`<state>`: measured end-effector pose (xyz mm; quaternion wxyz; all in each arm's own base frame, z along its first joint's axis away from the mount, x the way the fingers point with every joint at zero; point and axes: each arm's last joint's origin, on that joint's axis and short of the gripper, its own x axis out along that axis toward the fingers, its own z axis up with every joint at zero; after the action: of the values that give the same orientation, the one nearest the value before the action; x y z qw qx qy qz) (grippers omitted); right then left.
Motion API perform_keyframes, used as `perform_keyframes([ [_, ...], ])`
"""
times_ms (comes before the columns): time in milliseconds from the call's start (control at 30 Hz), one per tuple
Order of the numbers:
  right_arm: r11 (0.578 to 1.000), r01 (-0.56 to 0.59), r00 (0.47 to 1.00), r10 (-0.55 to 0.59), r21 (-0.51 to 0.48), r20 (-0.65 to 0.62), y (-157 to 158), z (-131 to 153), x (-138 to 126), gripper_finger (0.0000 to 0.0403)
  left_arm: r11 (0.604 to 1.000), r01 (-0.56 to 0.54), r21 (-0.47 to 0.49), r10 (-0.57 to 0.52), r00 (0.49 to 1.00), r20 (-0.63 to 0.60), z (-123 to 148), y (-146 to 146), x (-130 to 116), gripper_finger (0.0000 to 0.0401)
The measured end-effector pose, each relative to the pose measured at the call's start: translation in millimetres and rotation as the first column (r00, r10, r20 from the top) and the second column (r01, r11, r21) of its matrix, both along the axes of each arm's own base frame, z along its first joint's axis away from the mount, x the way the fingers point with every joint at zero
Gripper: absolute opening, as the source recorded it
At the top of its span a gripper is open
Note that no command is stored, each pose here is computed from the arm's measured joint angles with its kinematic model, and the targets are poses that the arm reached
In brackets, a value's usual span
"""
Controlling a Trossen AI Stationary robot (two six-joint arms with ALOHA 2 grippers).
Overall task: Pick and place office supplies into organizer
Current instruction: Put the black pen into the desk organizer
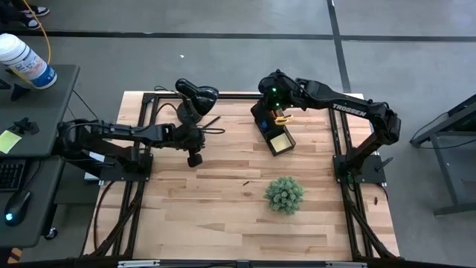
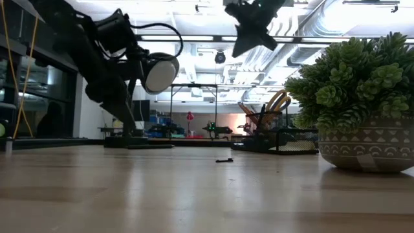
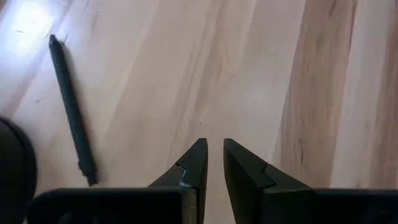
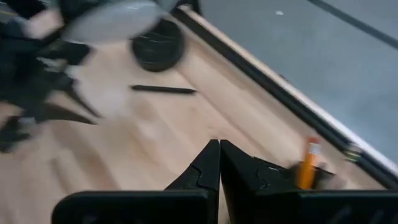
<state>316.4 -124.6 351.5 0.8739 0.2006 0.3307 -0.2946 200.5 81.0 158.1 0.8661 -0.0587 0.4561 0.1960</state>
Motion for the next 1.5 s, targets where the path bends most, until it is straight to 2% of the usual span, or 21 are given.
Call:
perform_keyframes([
  [200,0.997,0.033,0.994,-0.040,-0.066,-0.103,-26,-4,-15,0.0004,0.996,-0.078,-0.036,0.080,0.995,0.062,10,3,-6,0.0042],
  [300,0.997,0.019,0.993,-0.027,-0.074,-0.115,-43,-4,-24,0.0006,0.989,-0.120,-0.083,0.128,0.988,0.089,11,7,-7,0.0042],
  [367,0.996,0.009,0.994,-0.018,-0.084,-0.112,-54,-3,-29,0.0009,0.990,-0.118,-0.078,0.125,0.988,0.092,13,9,-7,0.0048],
  [467,0.993,-0.024,0.995,0.013,-0.113,-0.098,-70,-1,-37,0.0011,0.992,-0.117,-0.049,0.122,0.988,0.094,15,9,-6,0.0074],
  [600,0.985,-0.058,0.996,0.045,-0.160,-0.083,-89,2,-47,0.0011,0.982,-0.188,-0.003,0.188,0.981,0.039,13,10,-10,0.0124],
  [733,0.989,-0.055,0.998,0.048,-0.141,-0.051,-104,2,-57,0.0012,0.936,-0.353,-0.020,0.350,0.934,-0.075,5,8,-21,0.0168],
  [800,0.992,-0.062,0.998,0.058,-0.111,-0.037,-110,0,-62,0.0012,0.916,-0.399,-0.044,0.396,0.916,-0.070,4,8,-22,0.0186],
  [967,0.994,-0.075,0.997,0.074,-0.085,-0.018,-123,-7,-64,0.0012,0.910,-0.413,-0.035,0.413,0.911,-0.015,7,10,-18,0.0215],
  [1033,0.994,-0.077,0.997,0.076,-0.076,-0.017,-126,-10,-63,0.0012,0.913,-0.406,0.027,0.406,0.914,-0.001,7,12,-16,0.0221],
  [1133,0.996,-0.066,0.998,0.065,-0.058,-0.018,-129,-15,-62,0.0012,0.935,-0.331,0.123,0.336,0.942,-0.018,7,15,-12,0.0222],
  [1200,0.997,-0.064,0.998,0.063,-0.054,-0.017,-129,-15,-61,0.0012,0.945,-0.292,0.148,0.301,0.953,-0.041,4,16,-10,0.0219],
  [1333,0.997,-0.059,0.998,0.058,-0.051,-0.012,-129,-15,-61,0.0012,0.950,-0.280,0.142,0.294,0.951,-0.093,-7,18,-7,0.0211],
  [1500,0.999,-0.033,0.999,0.033,-0.034,0.004,-129,-15,-61,0.0012,0.946,-0.305,0.110,0.315,0.945,-0.089,-18,22,-1,0.0203],
])
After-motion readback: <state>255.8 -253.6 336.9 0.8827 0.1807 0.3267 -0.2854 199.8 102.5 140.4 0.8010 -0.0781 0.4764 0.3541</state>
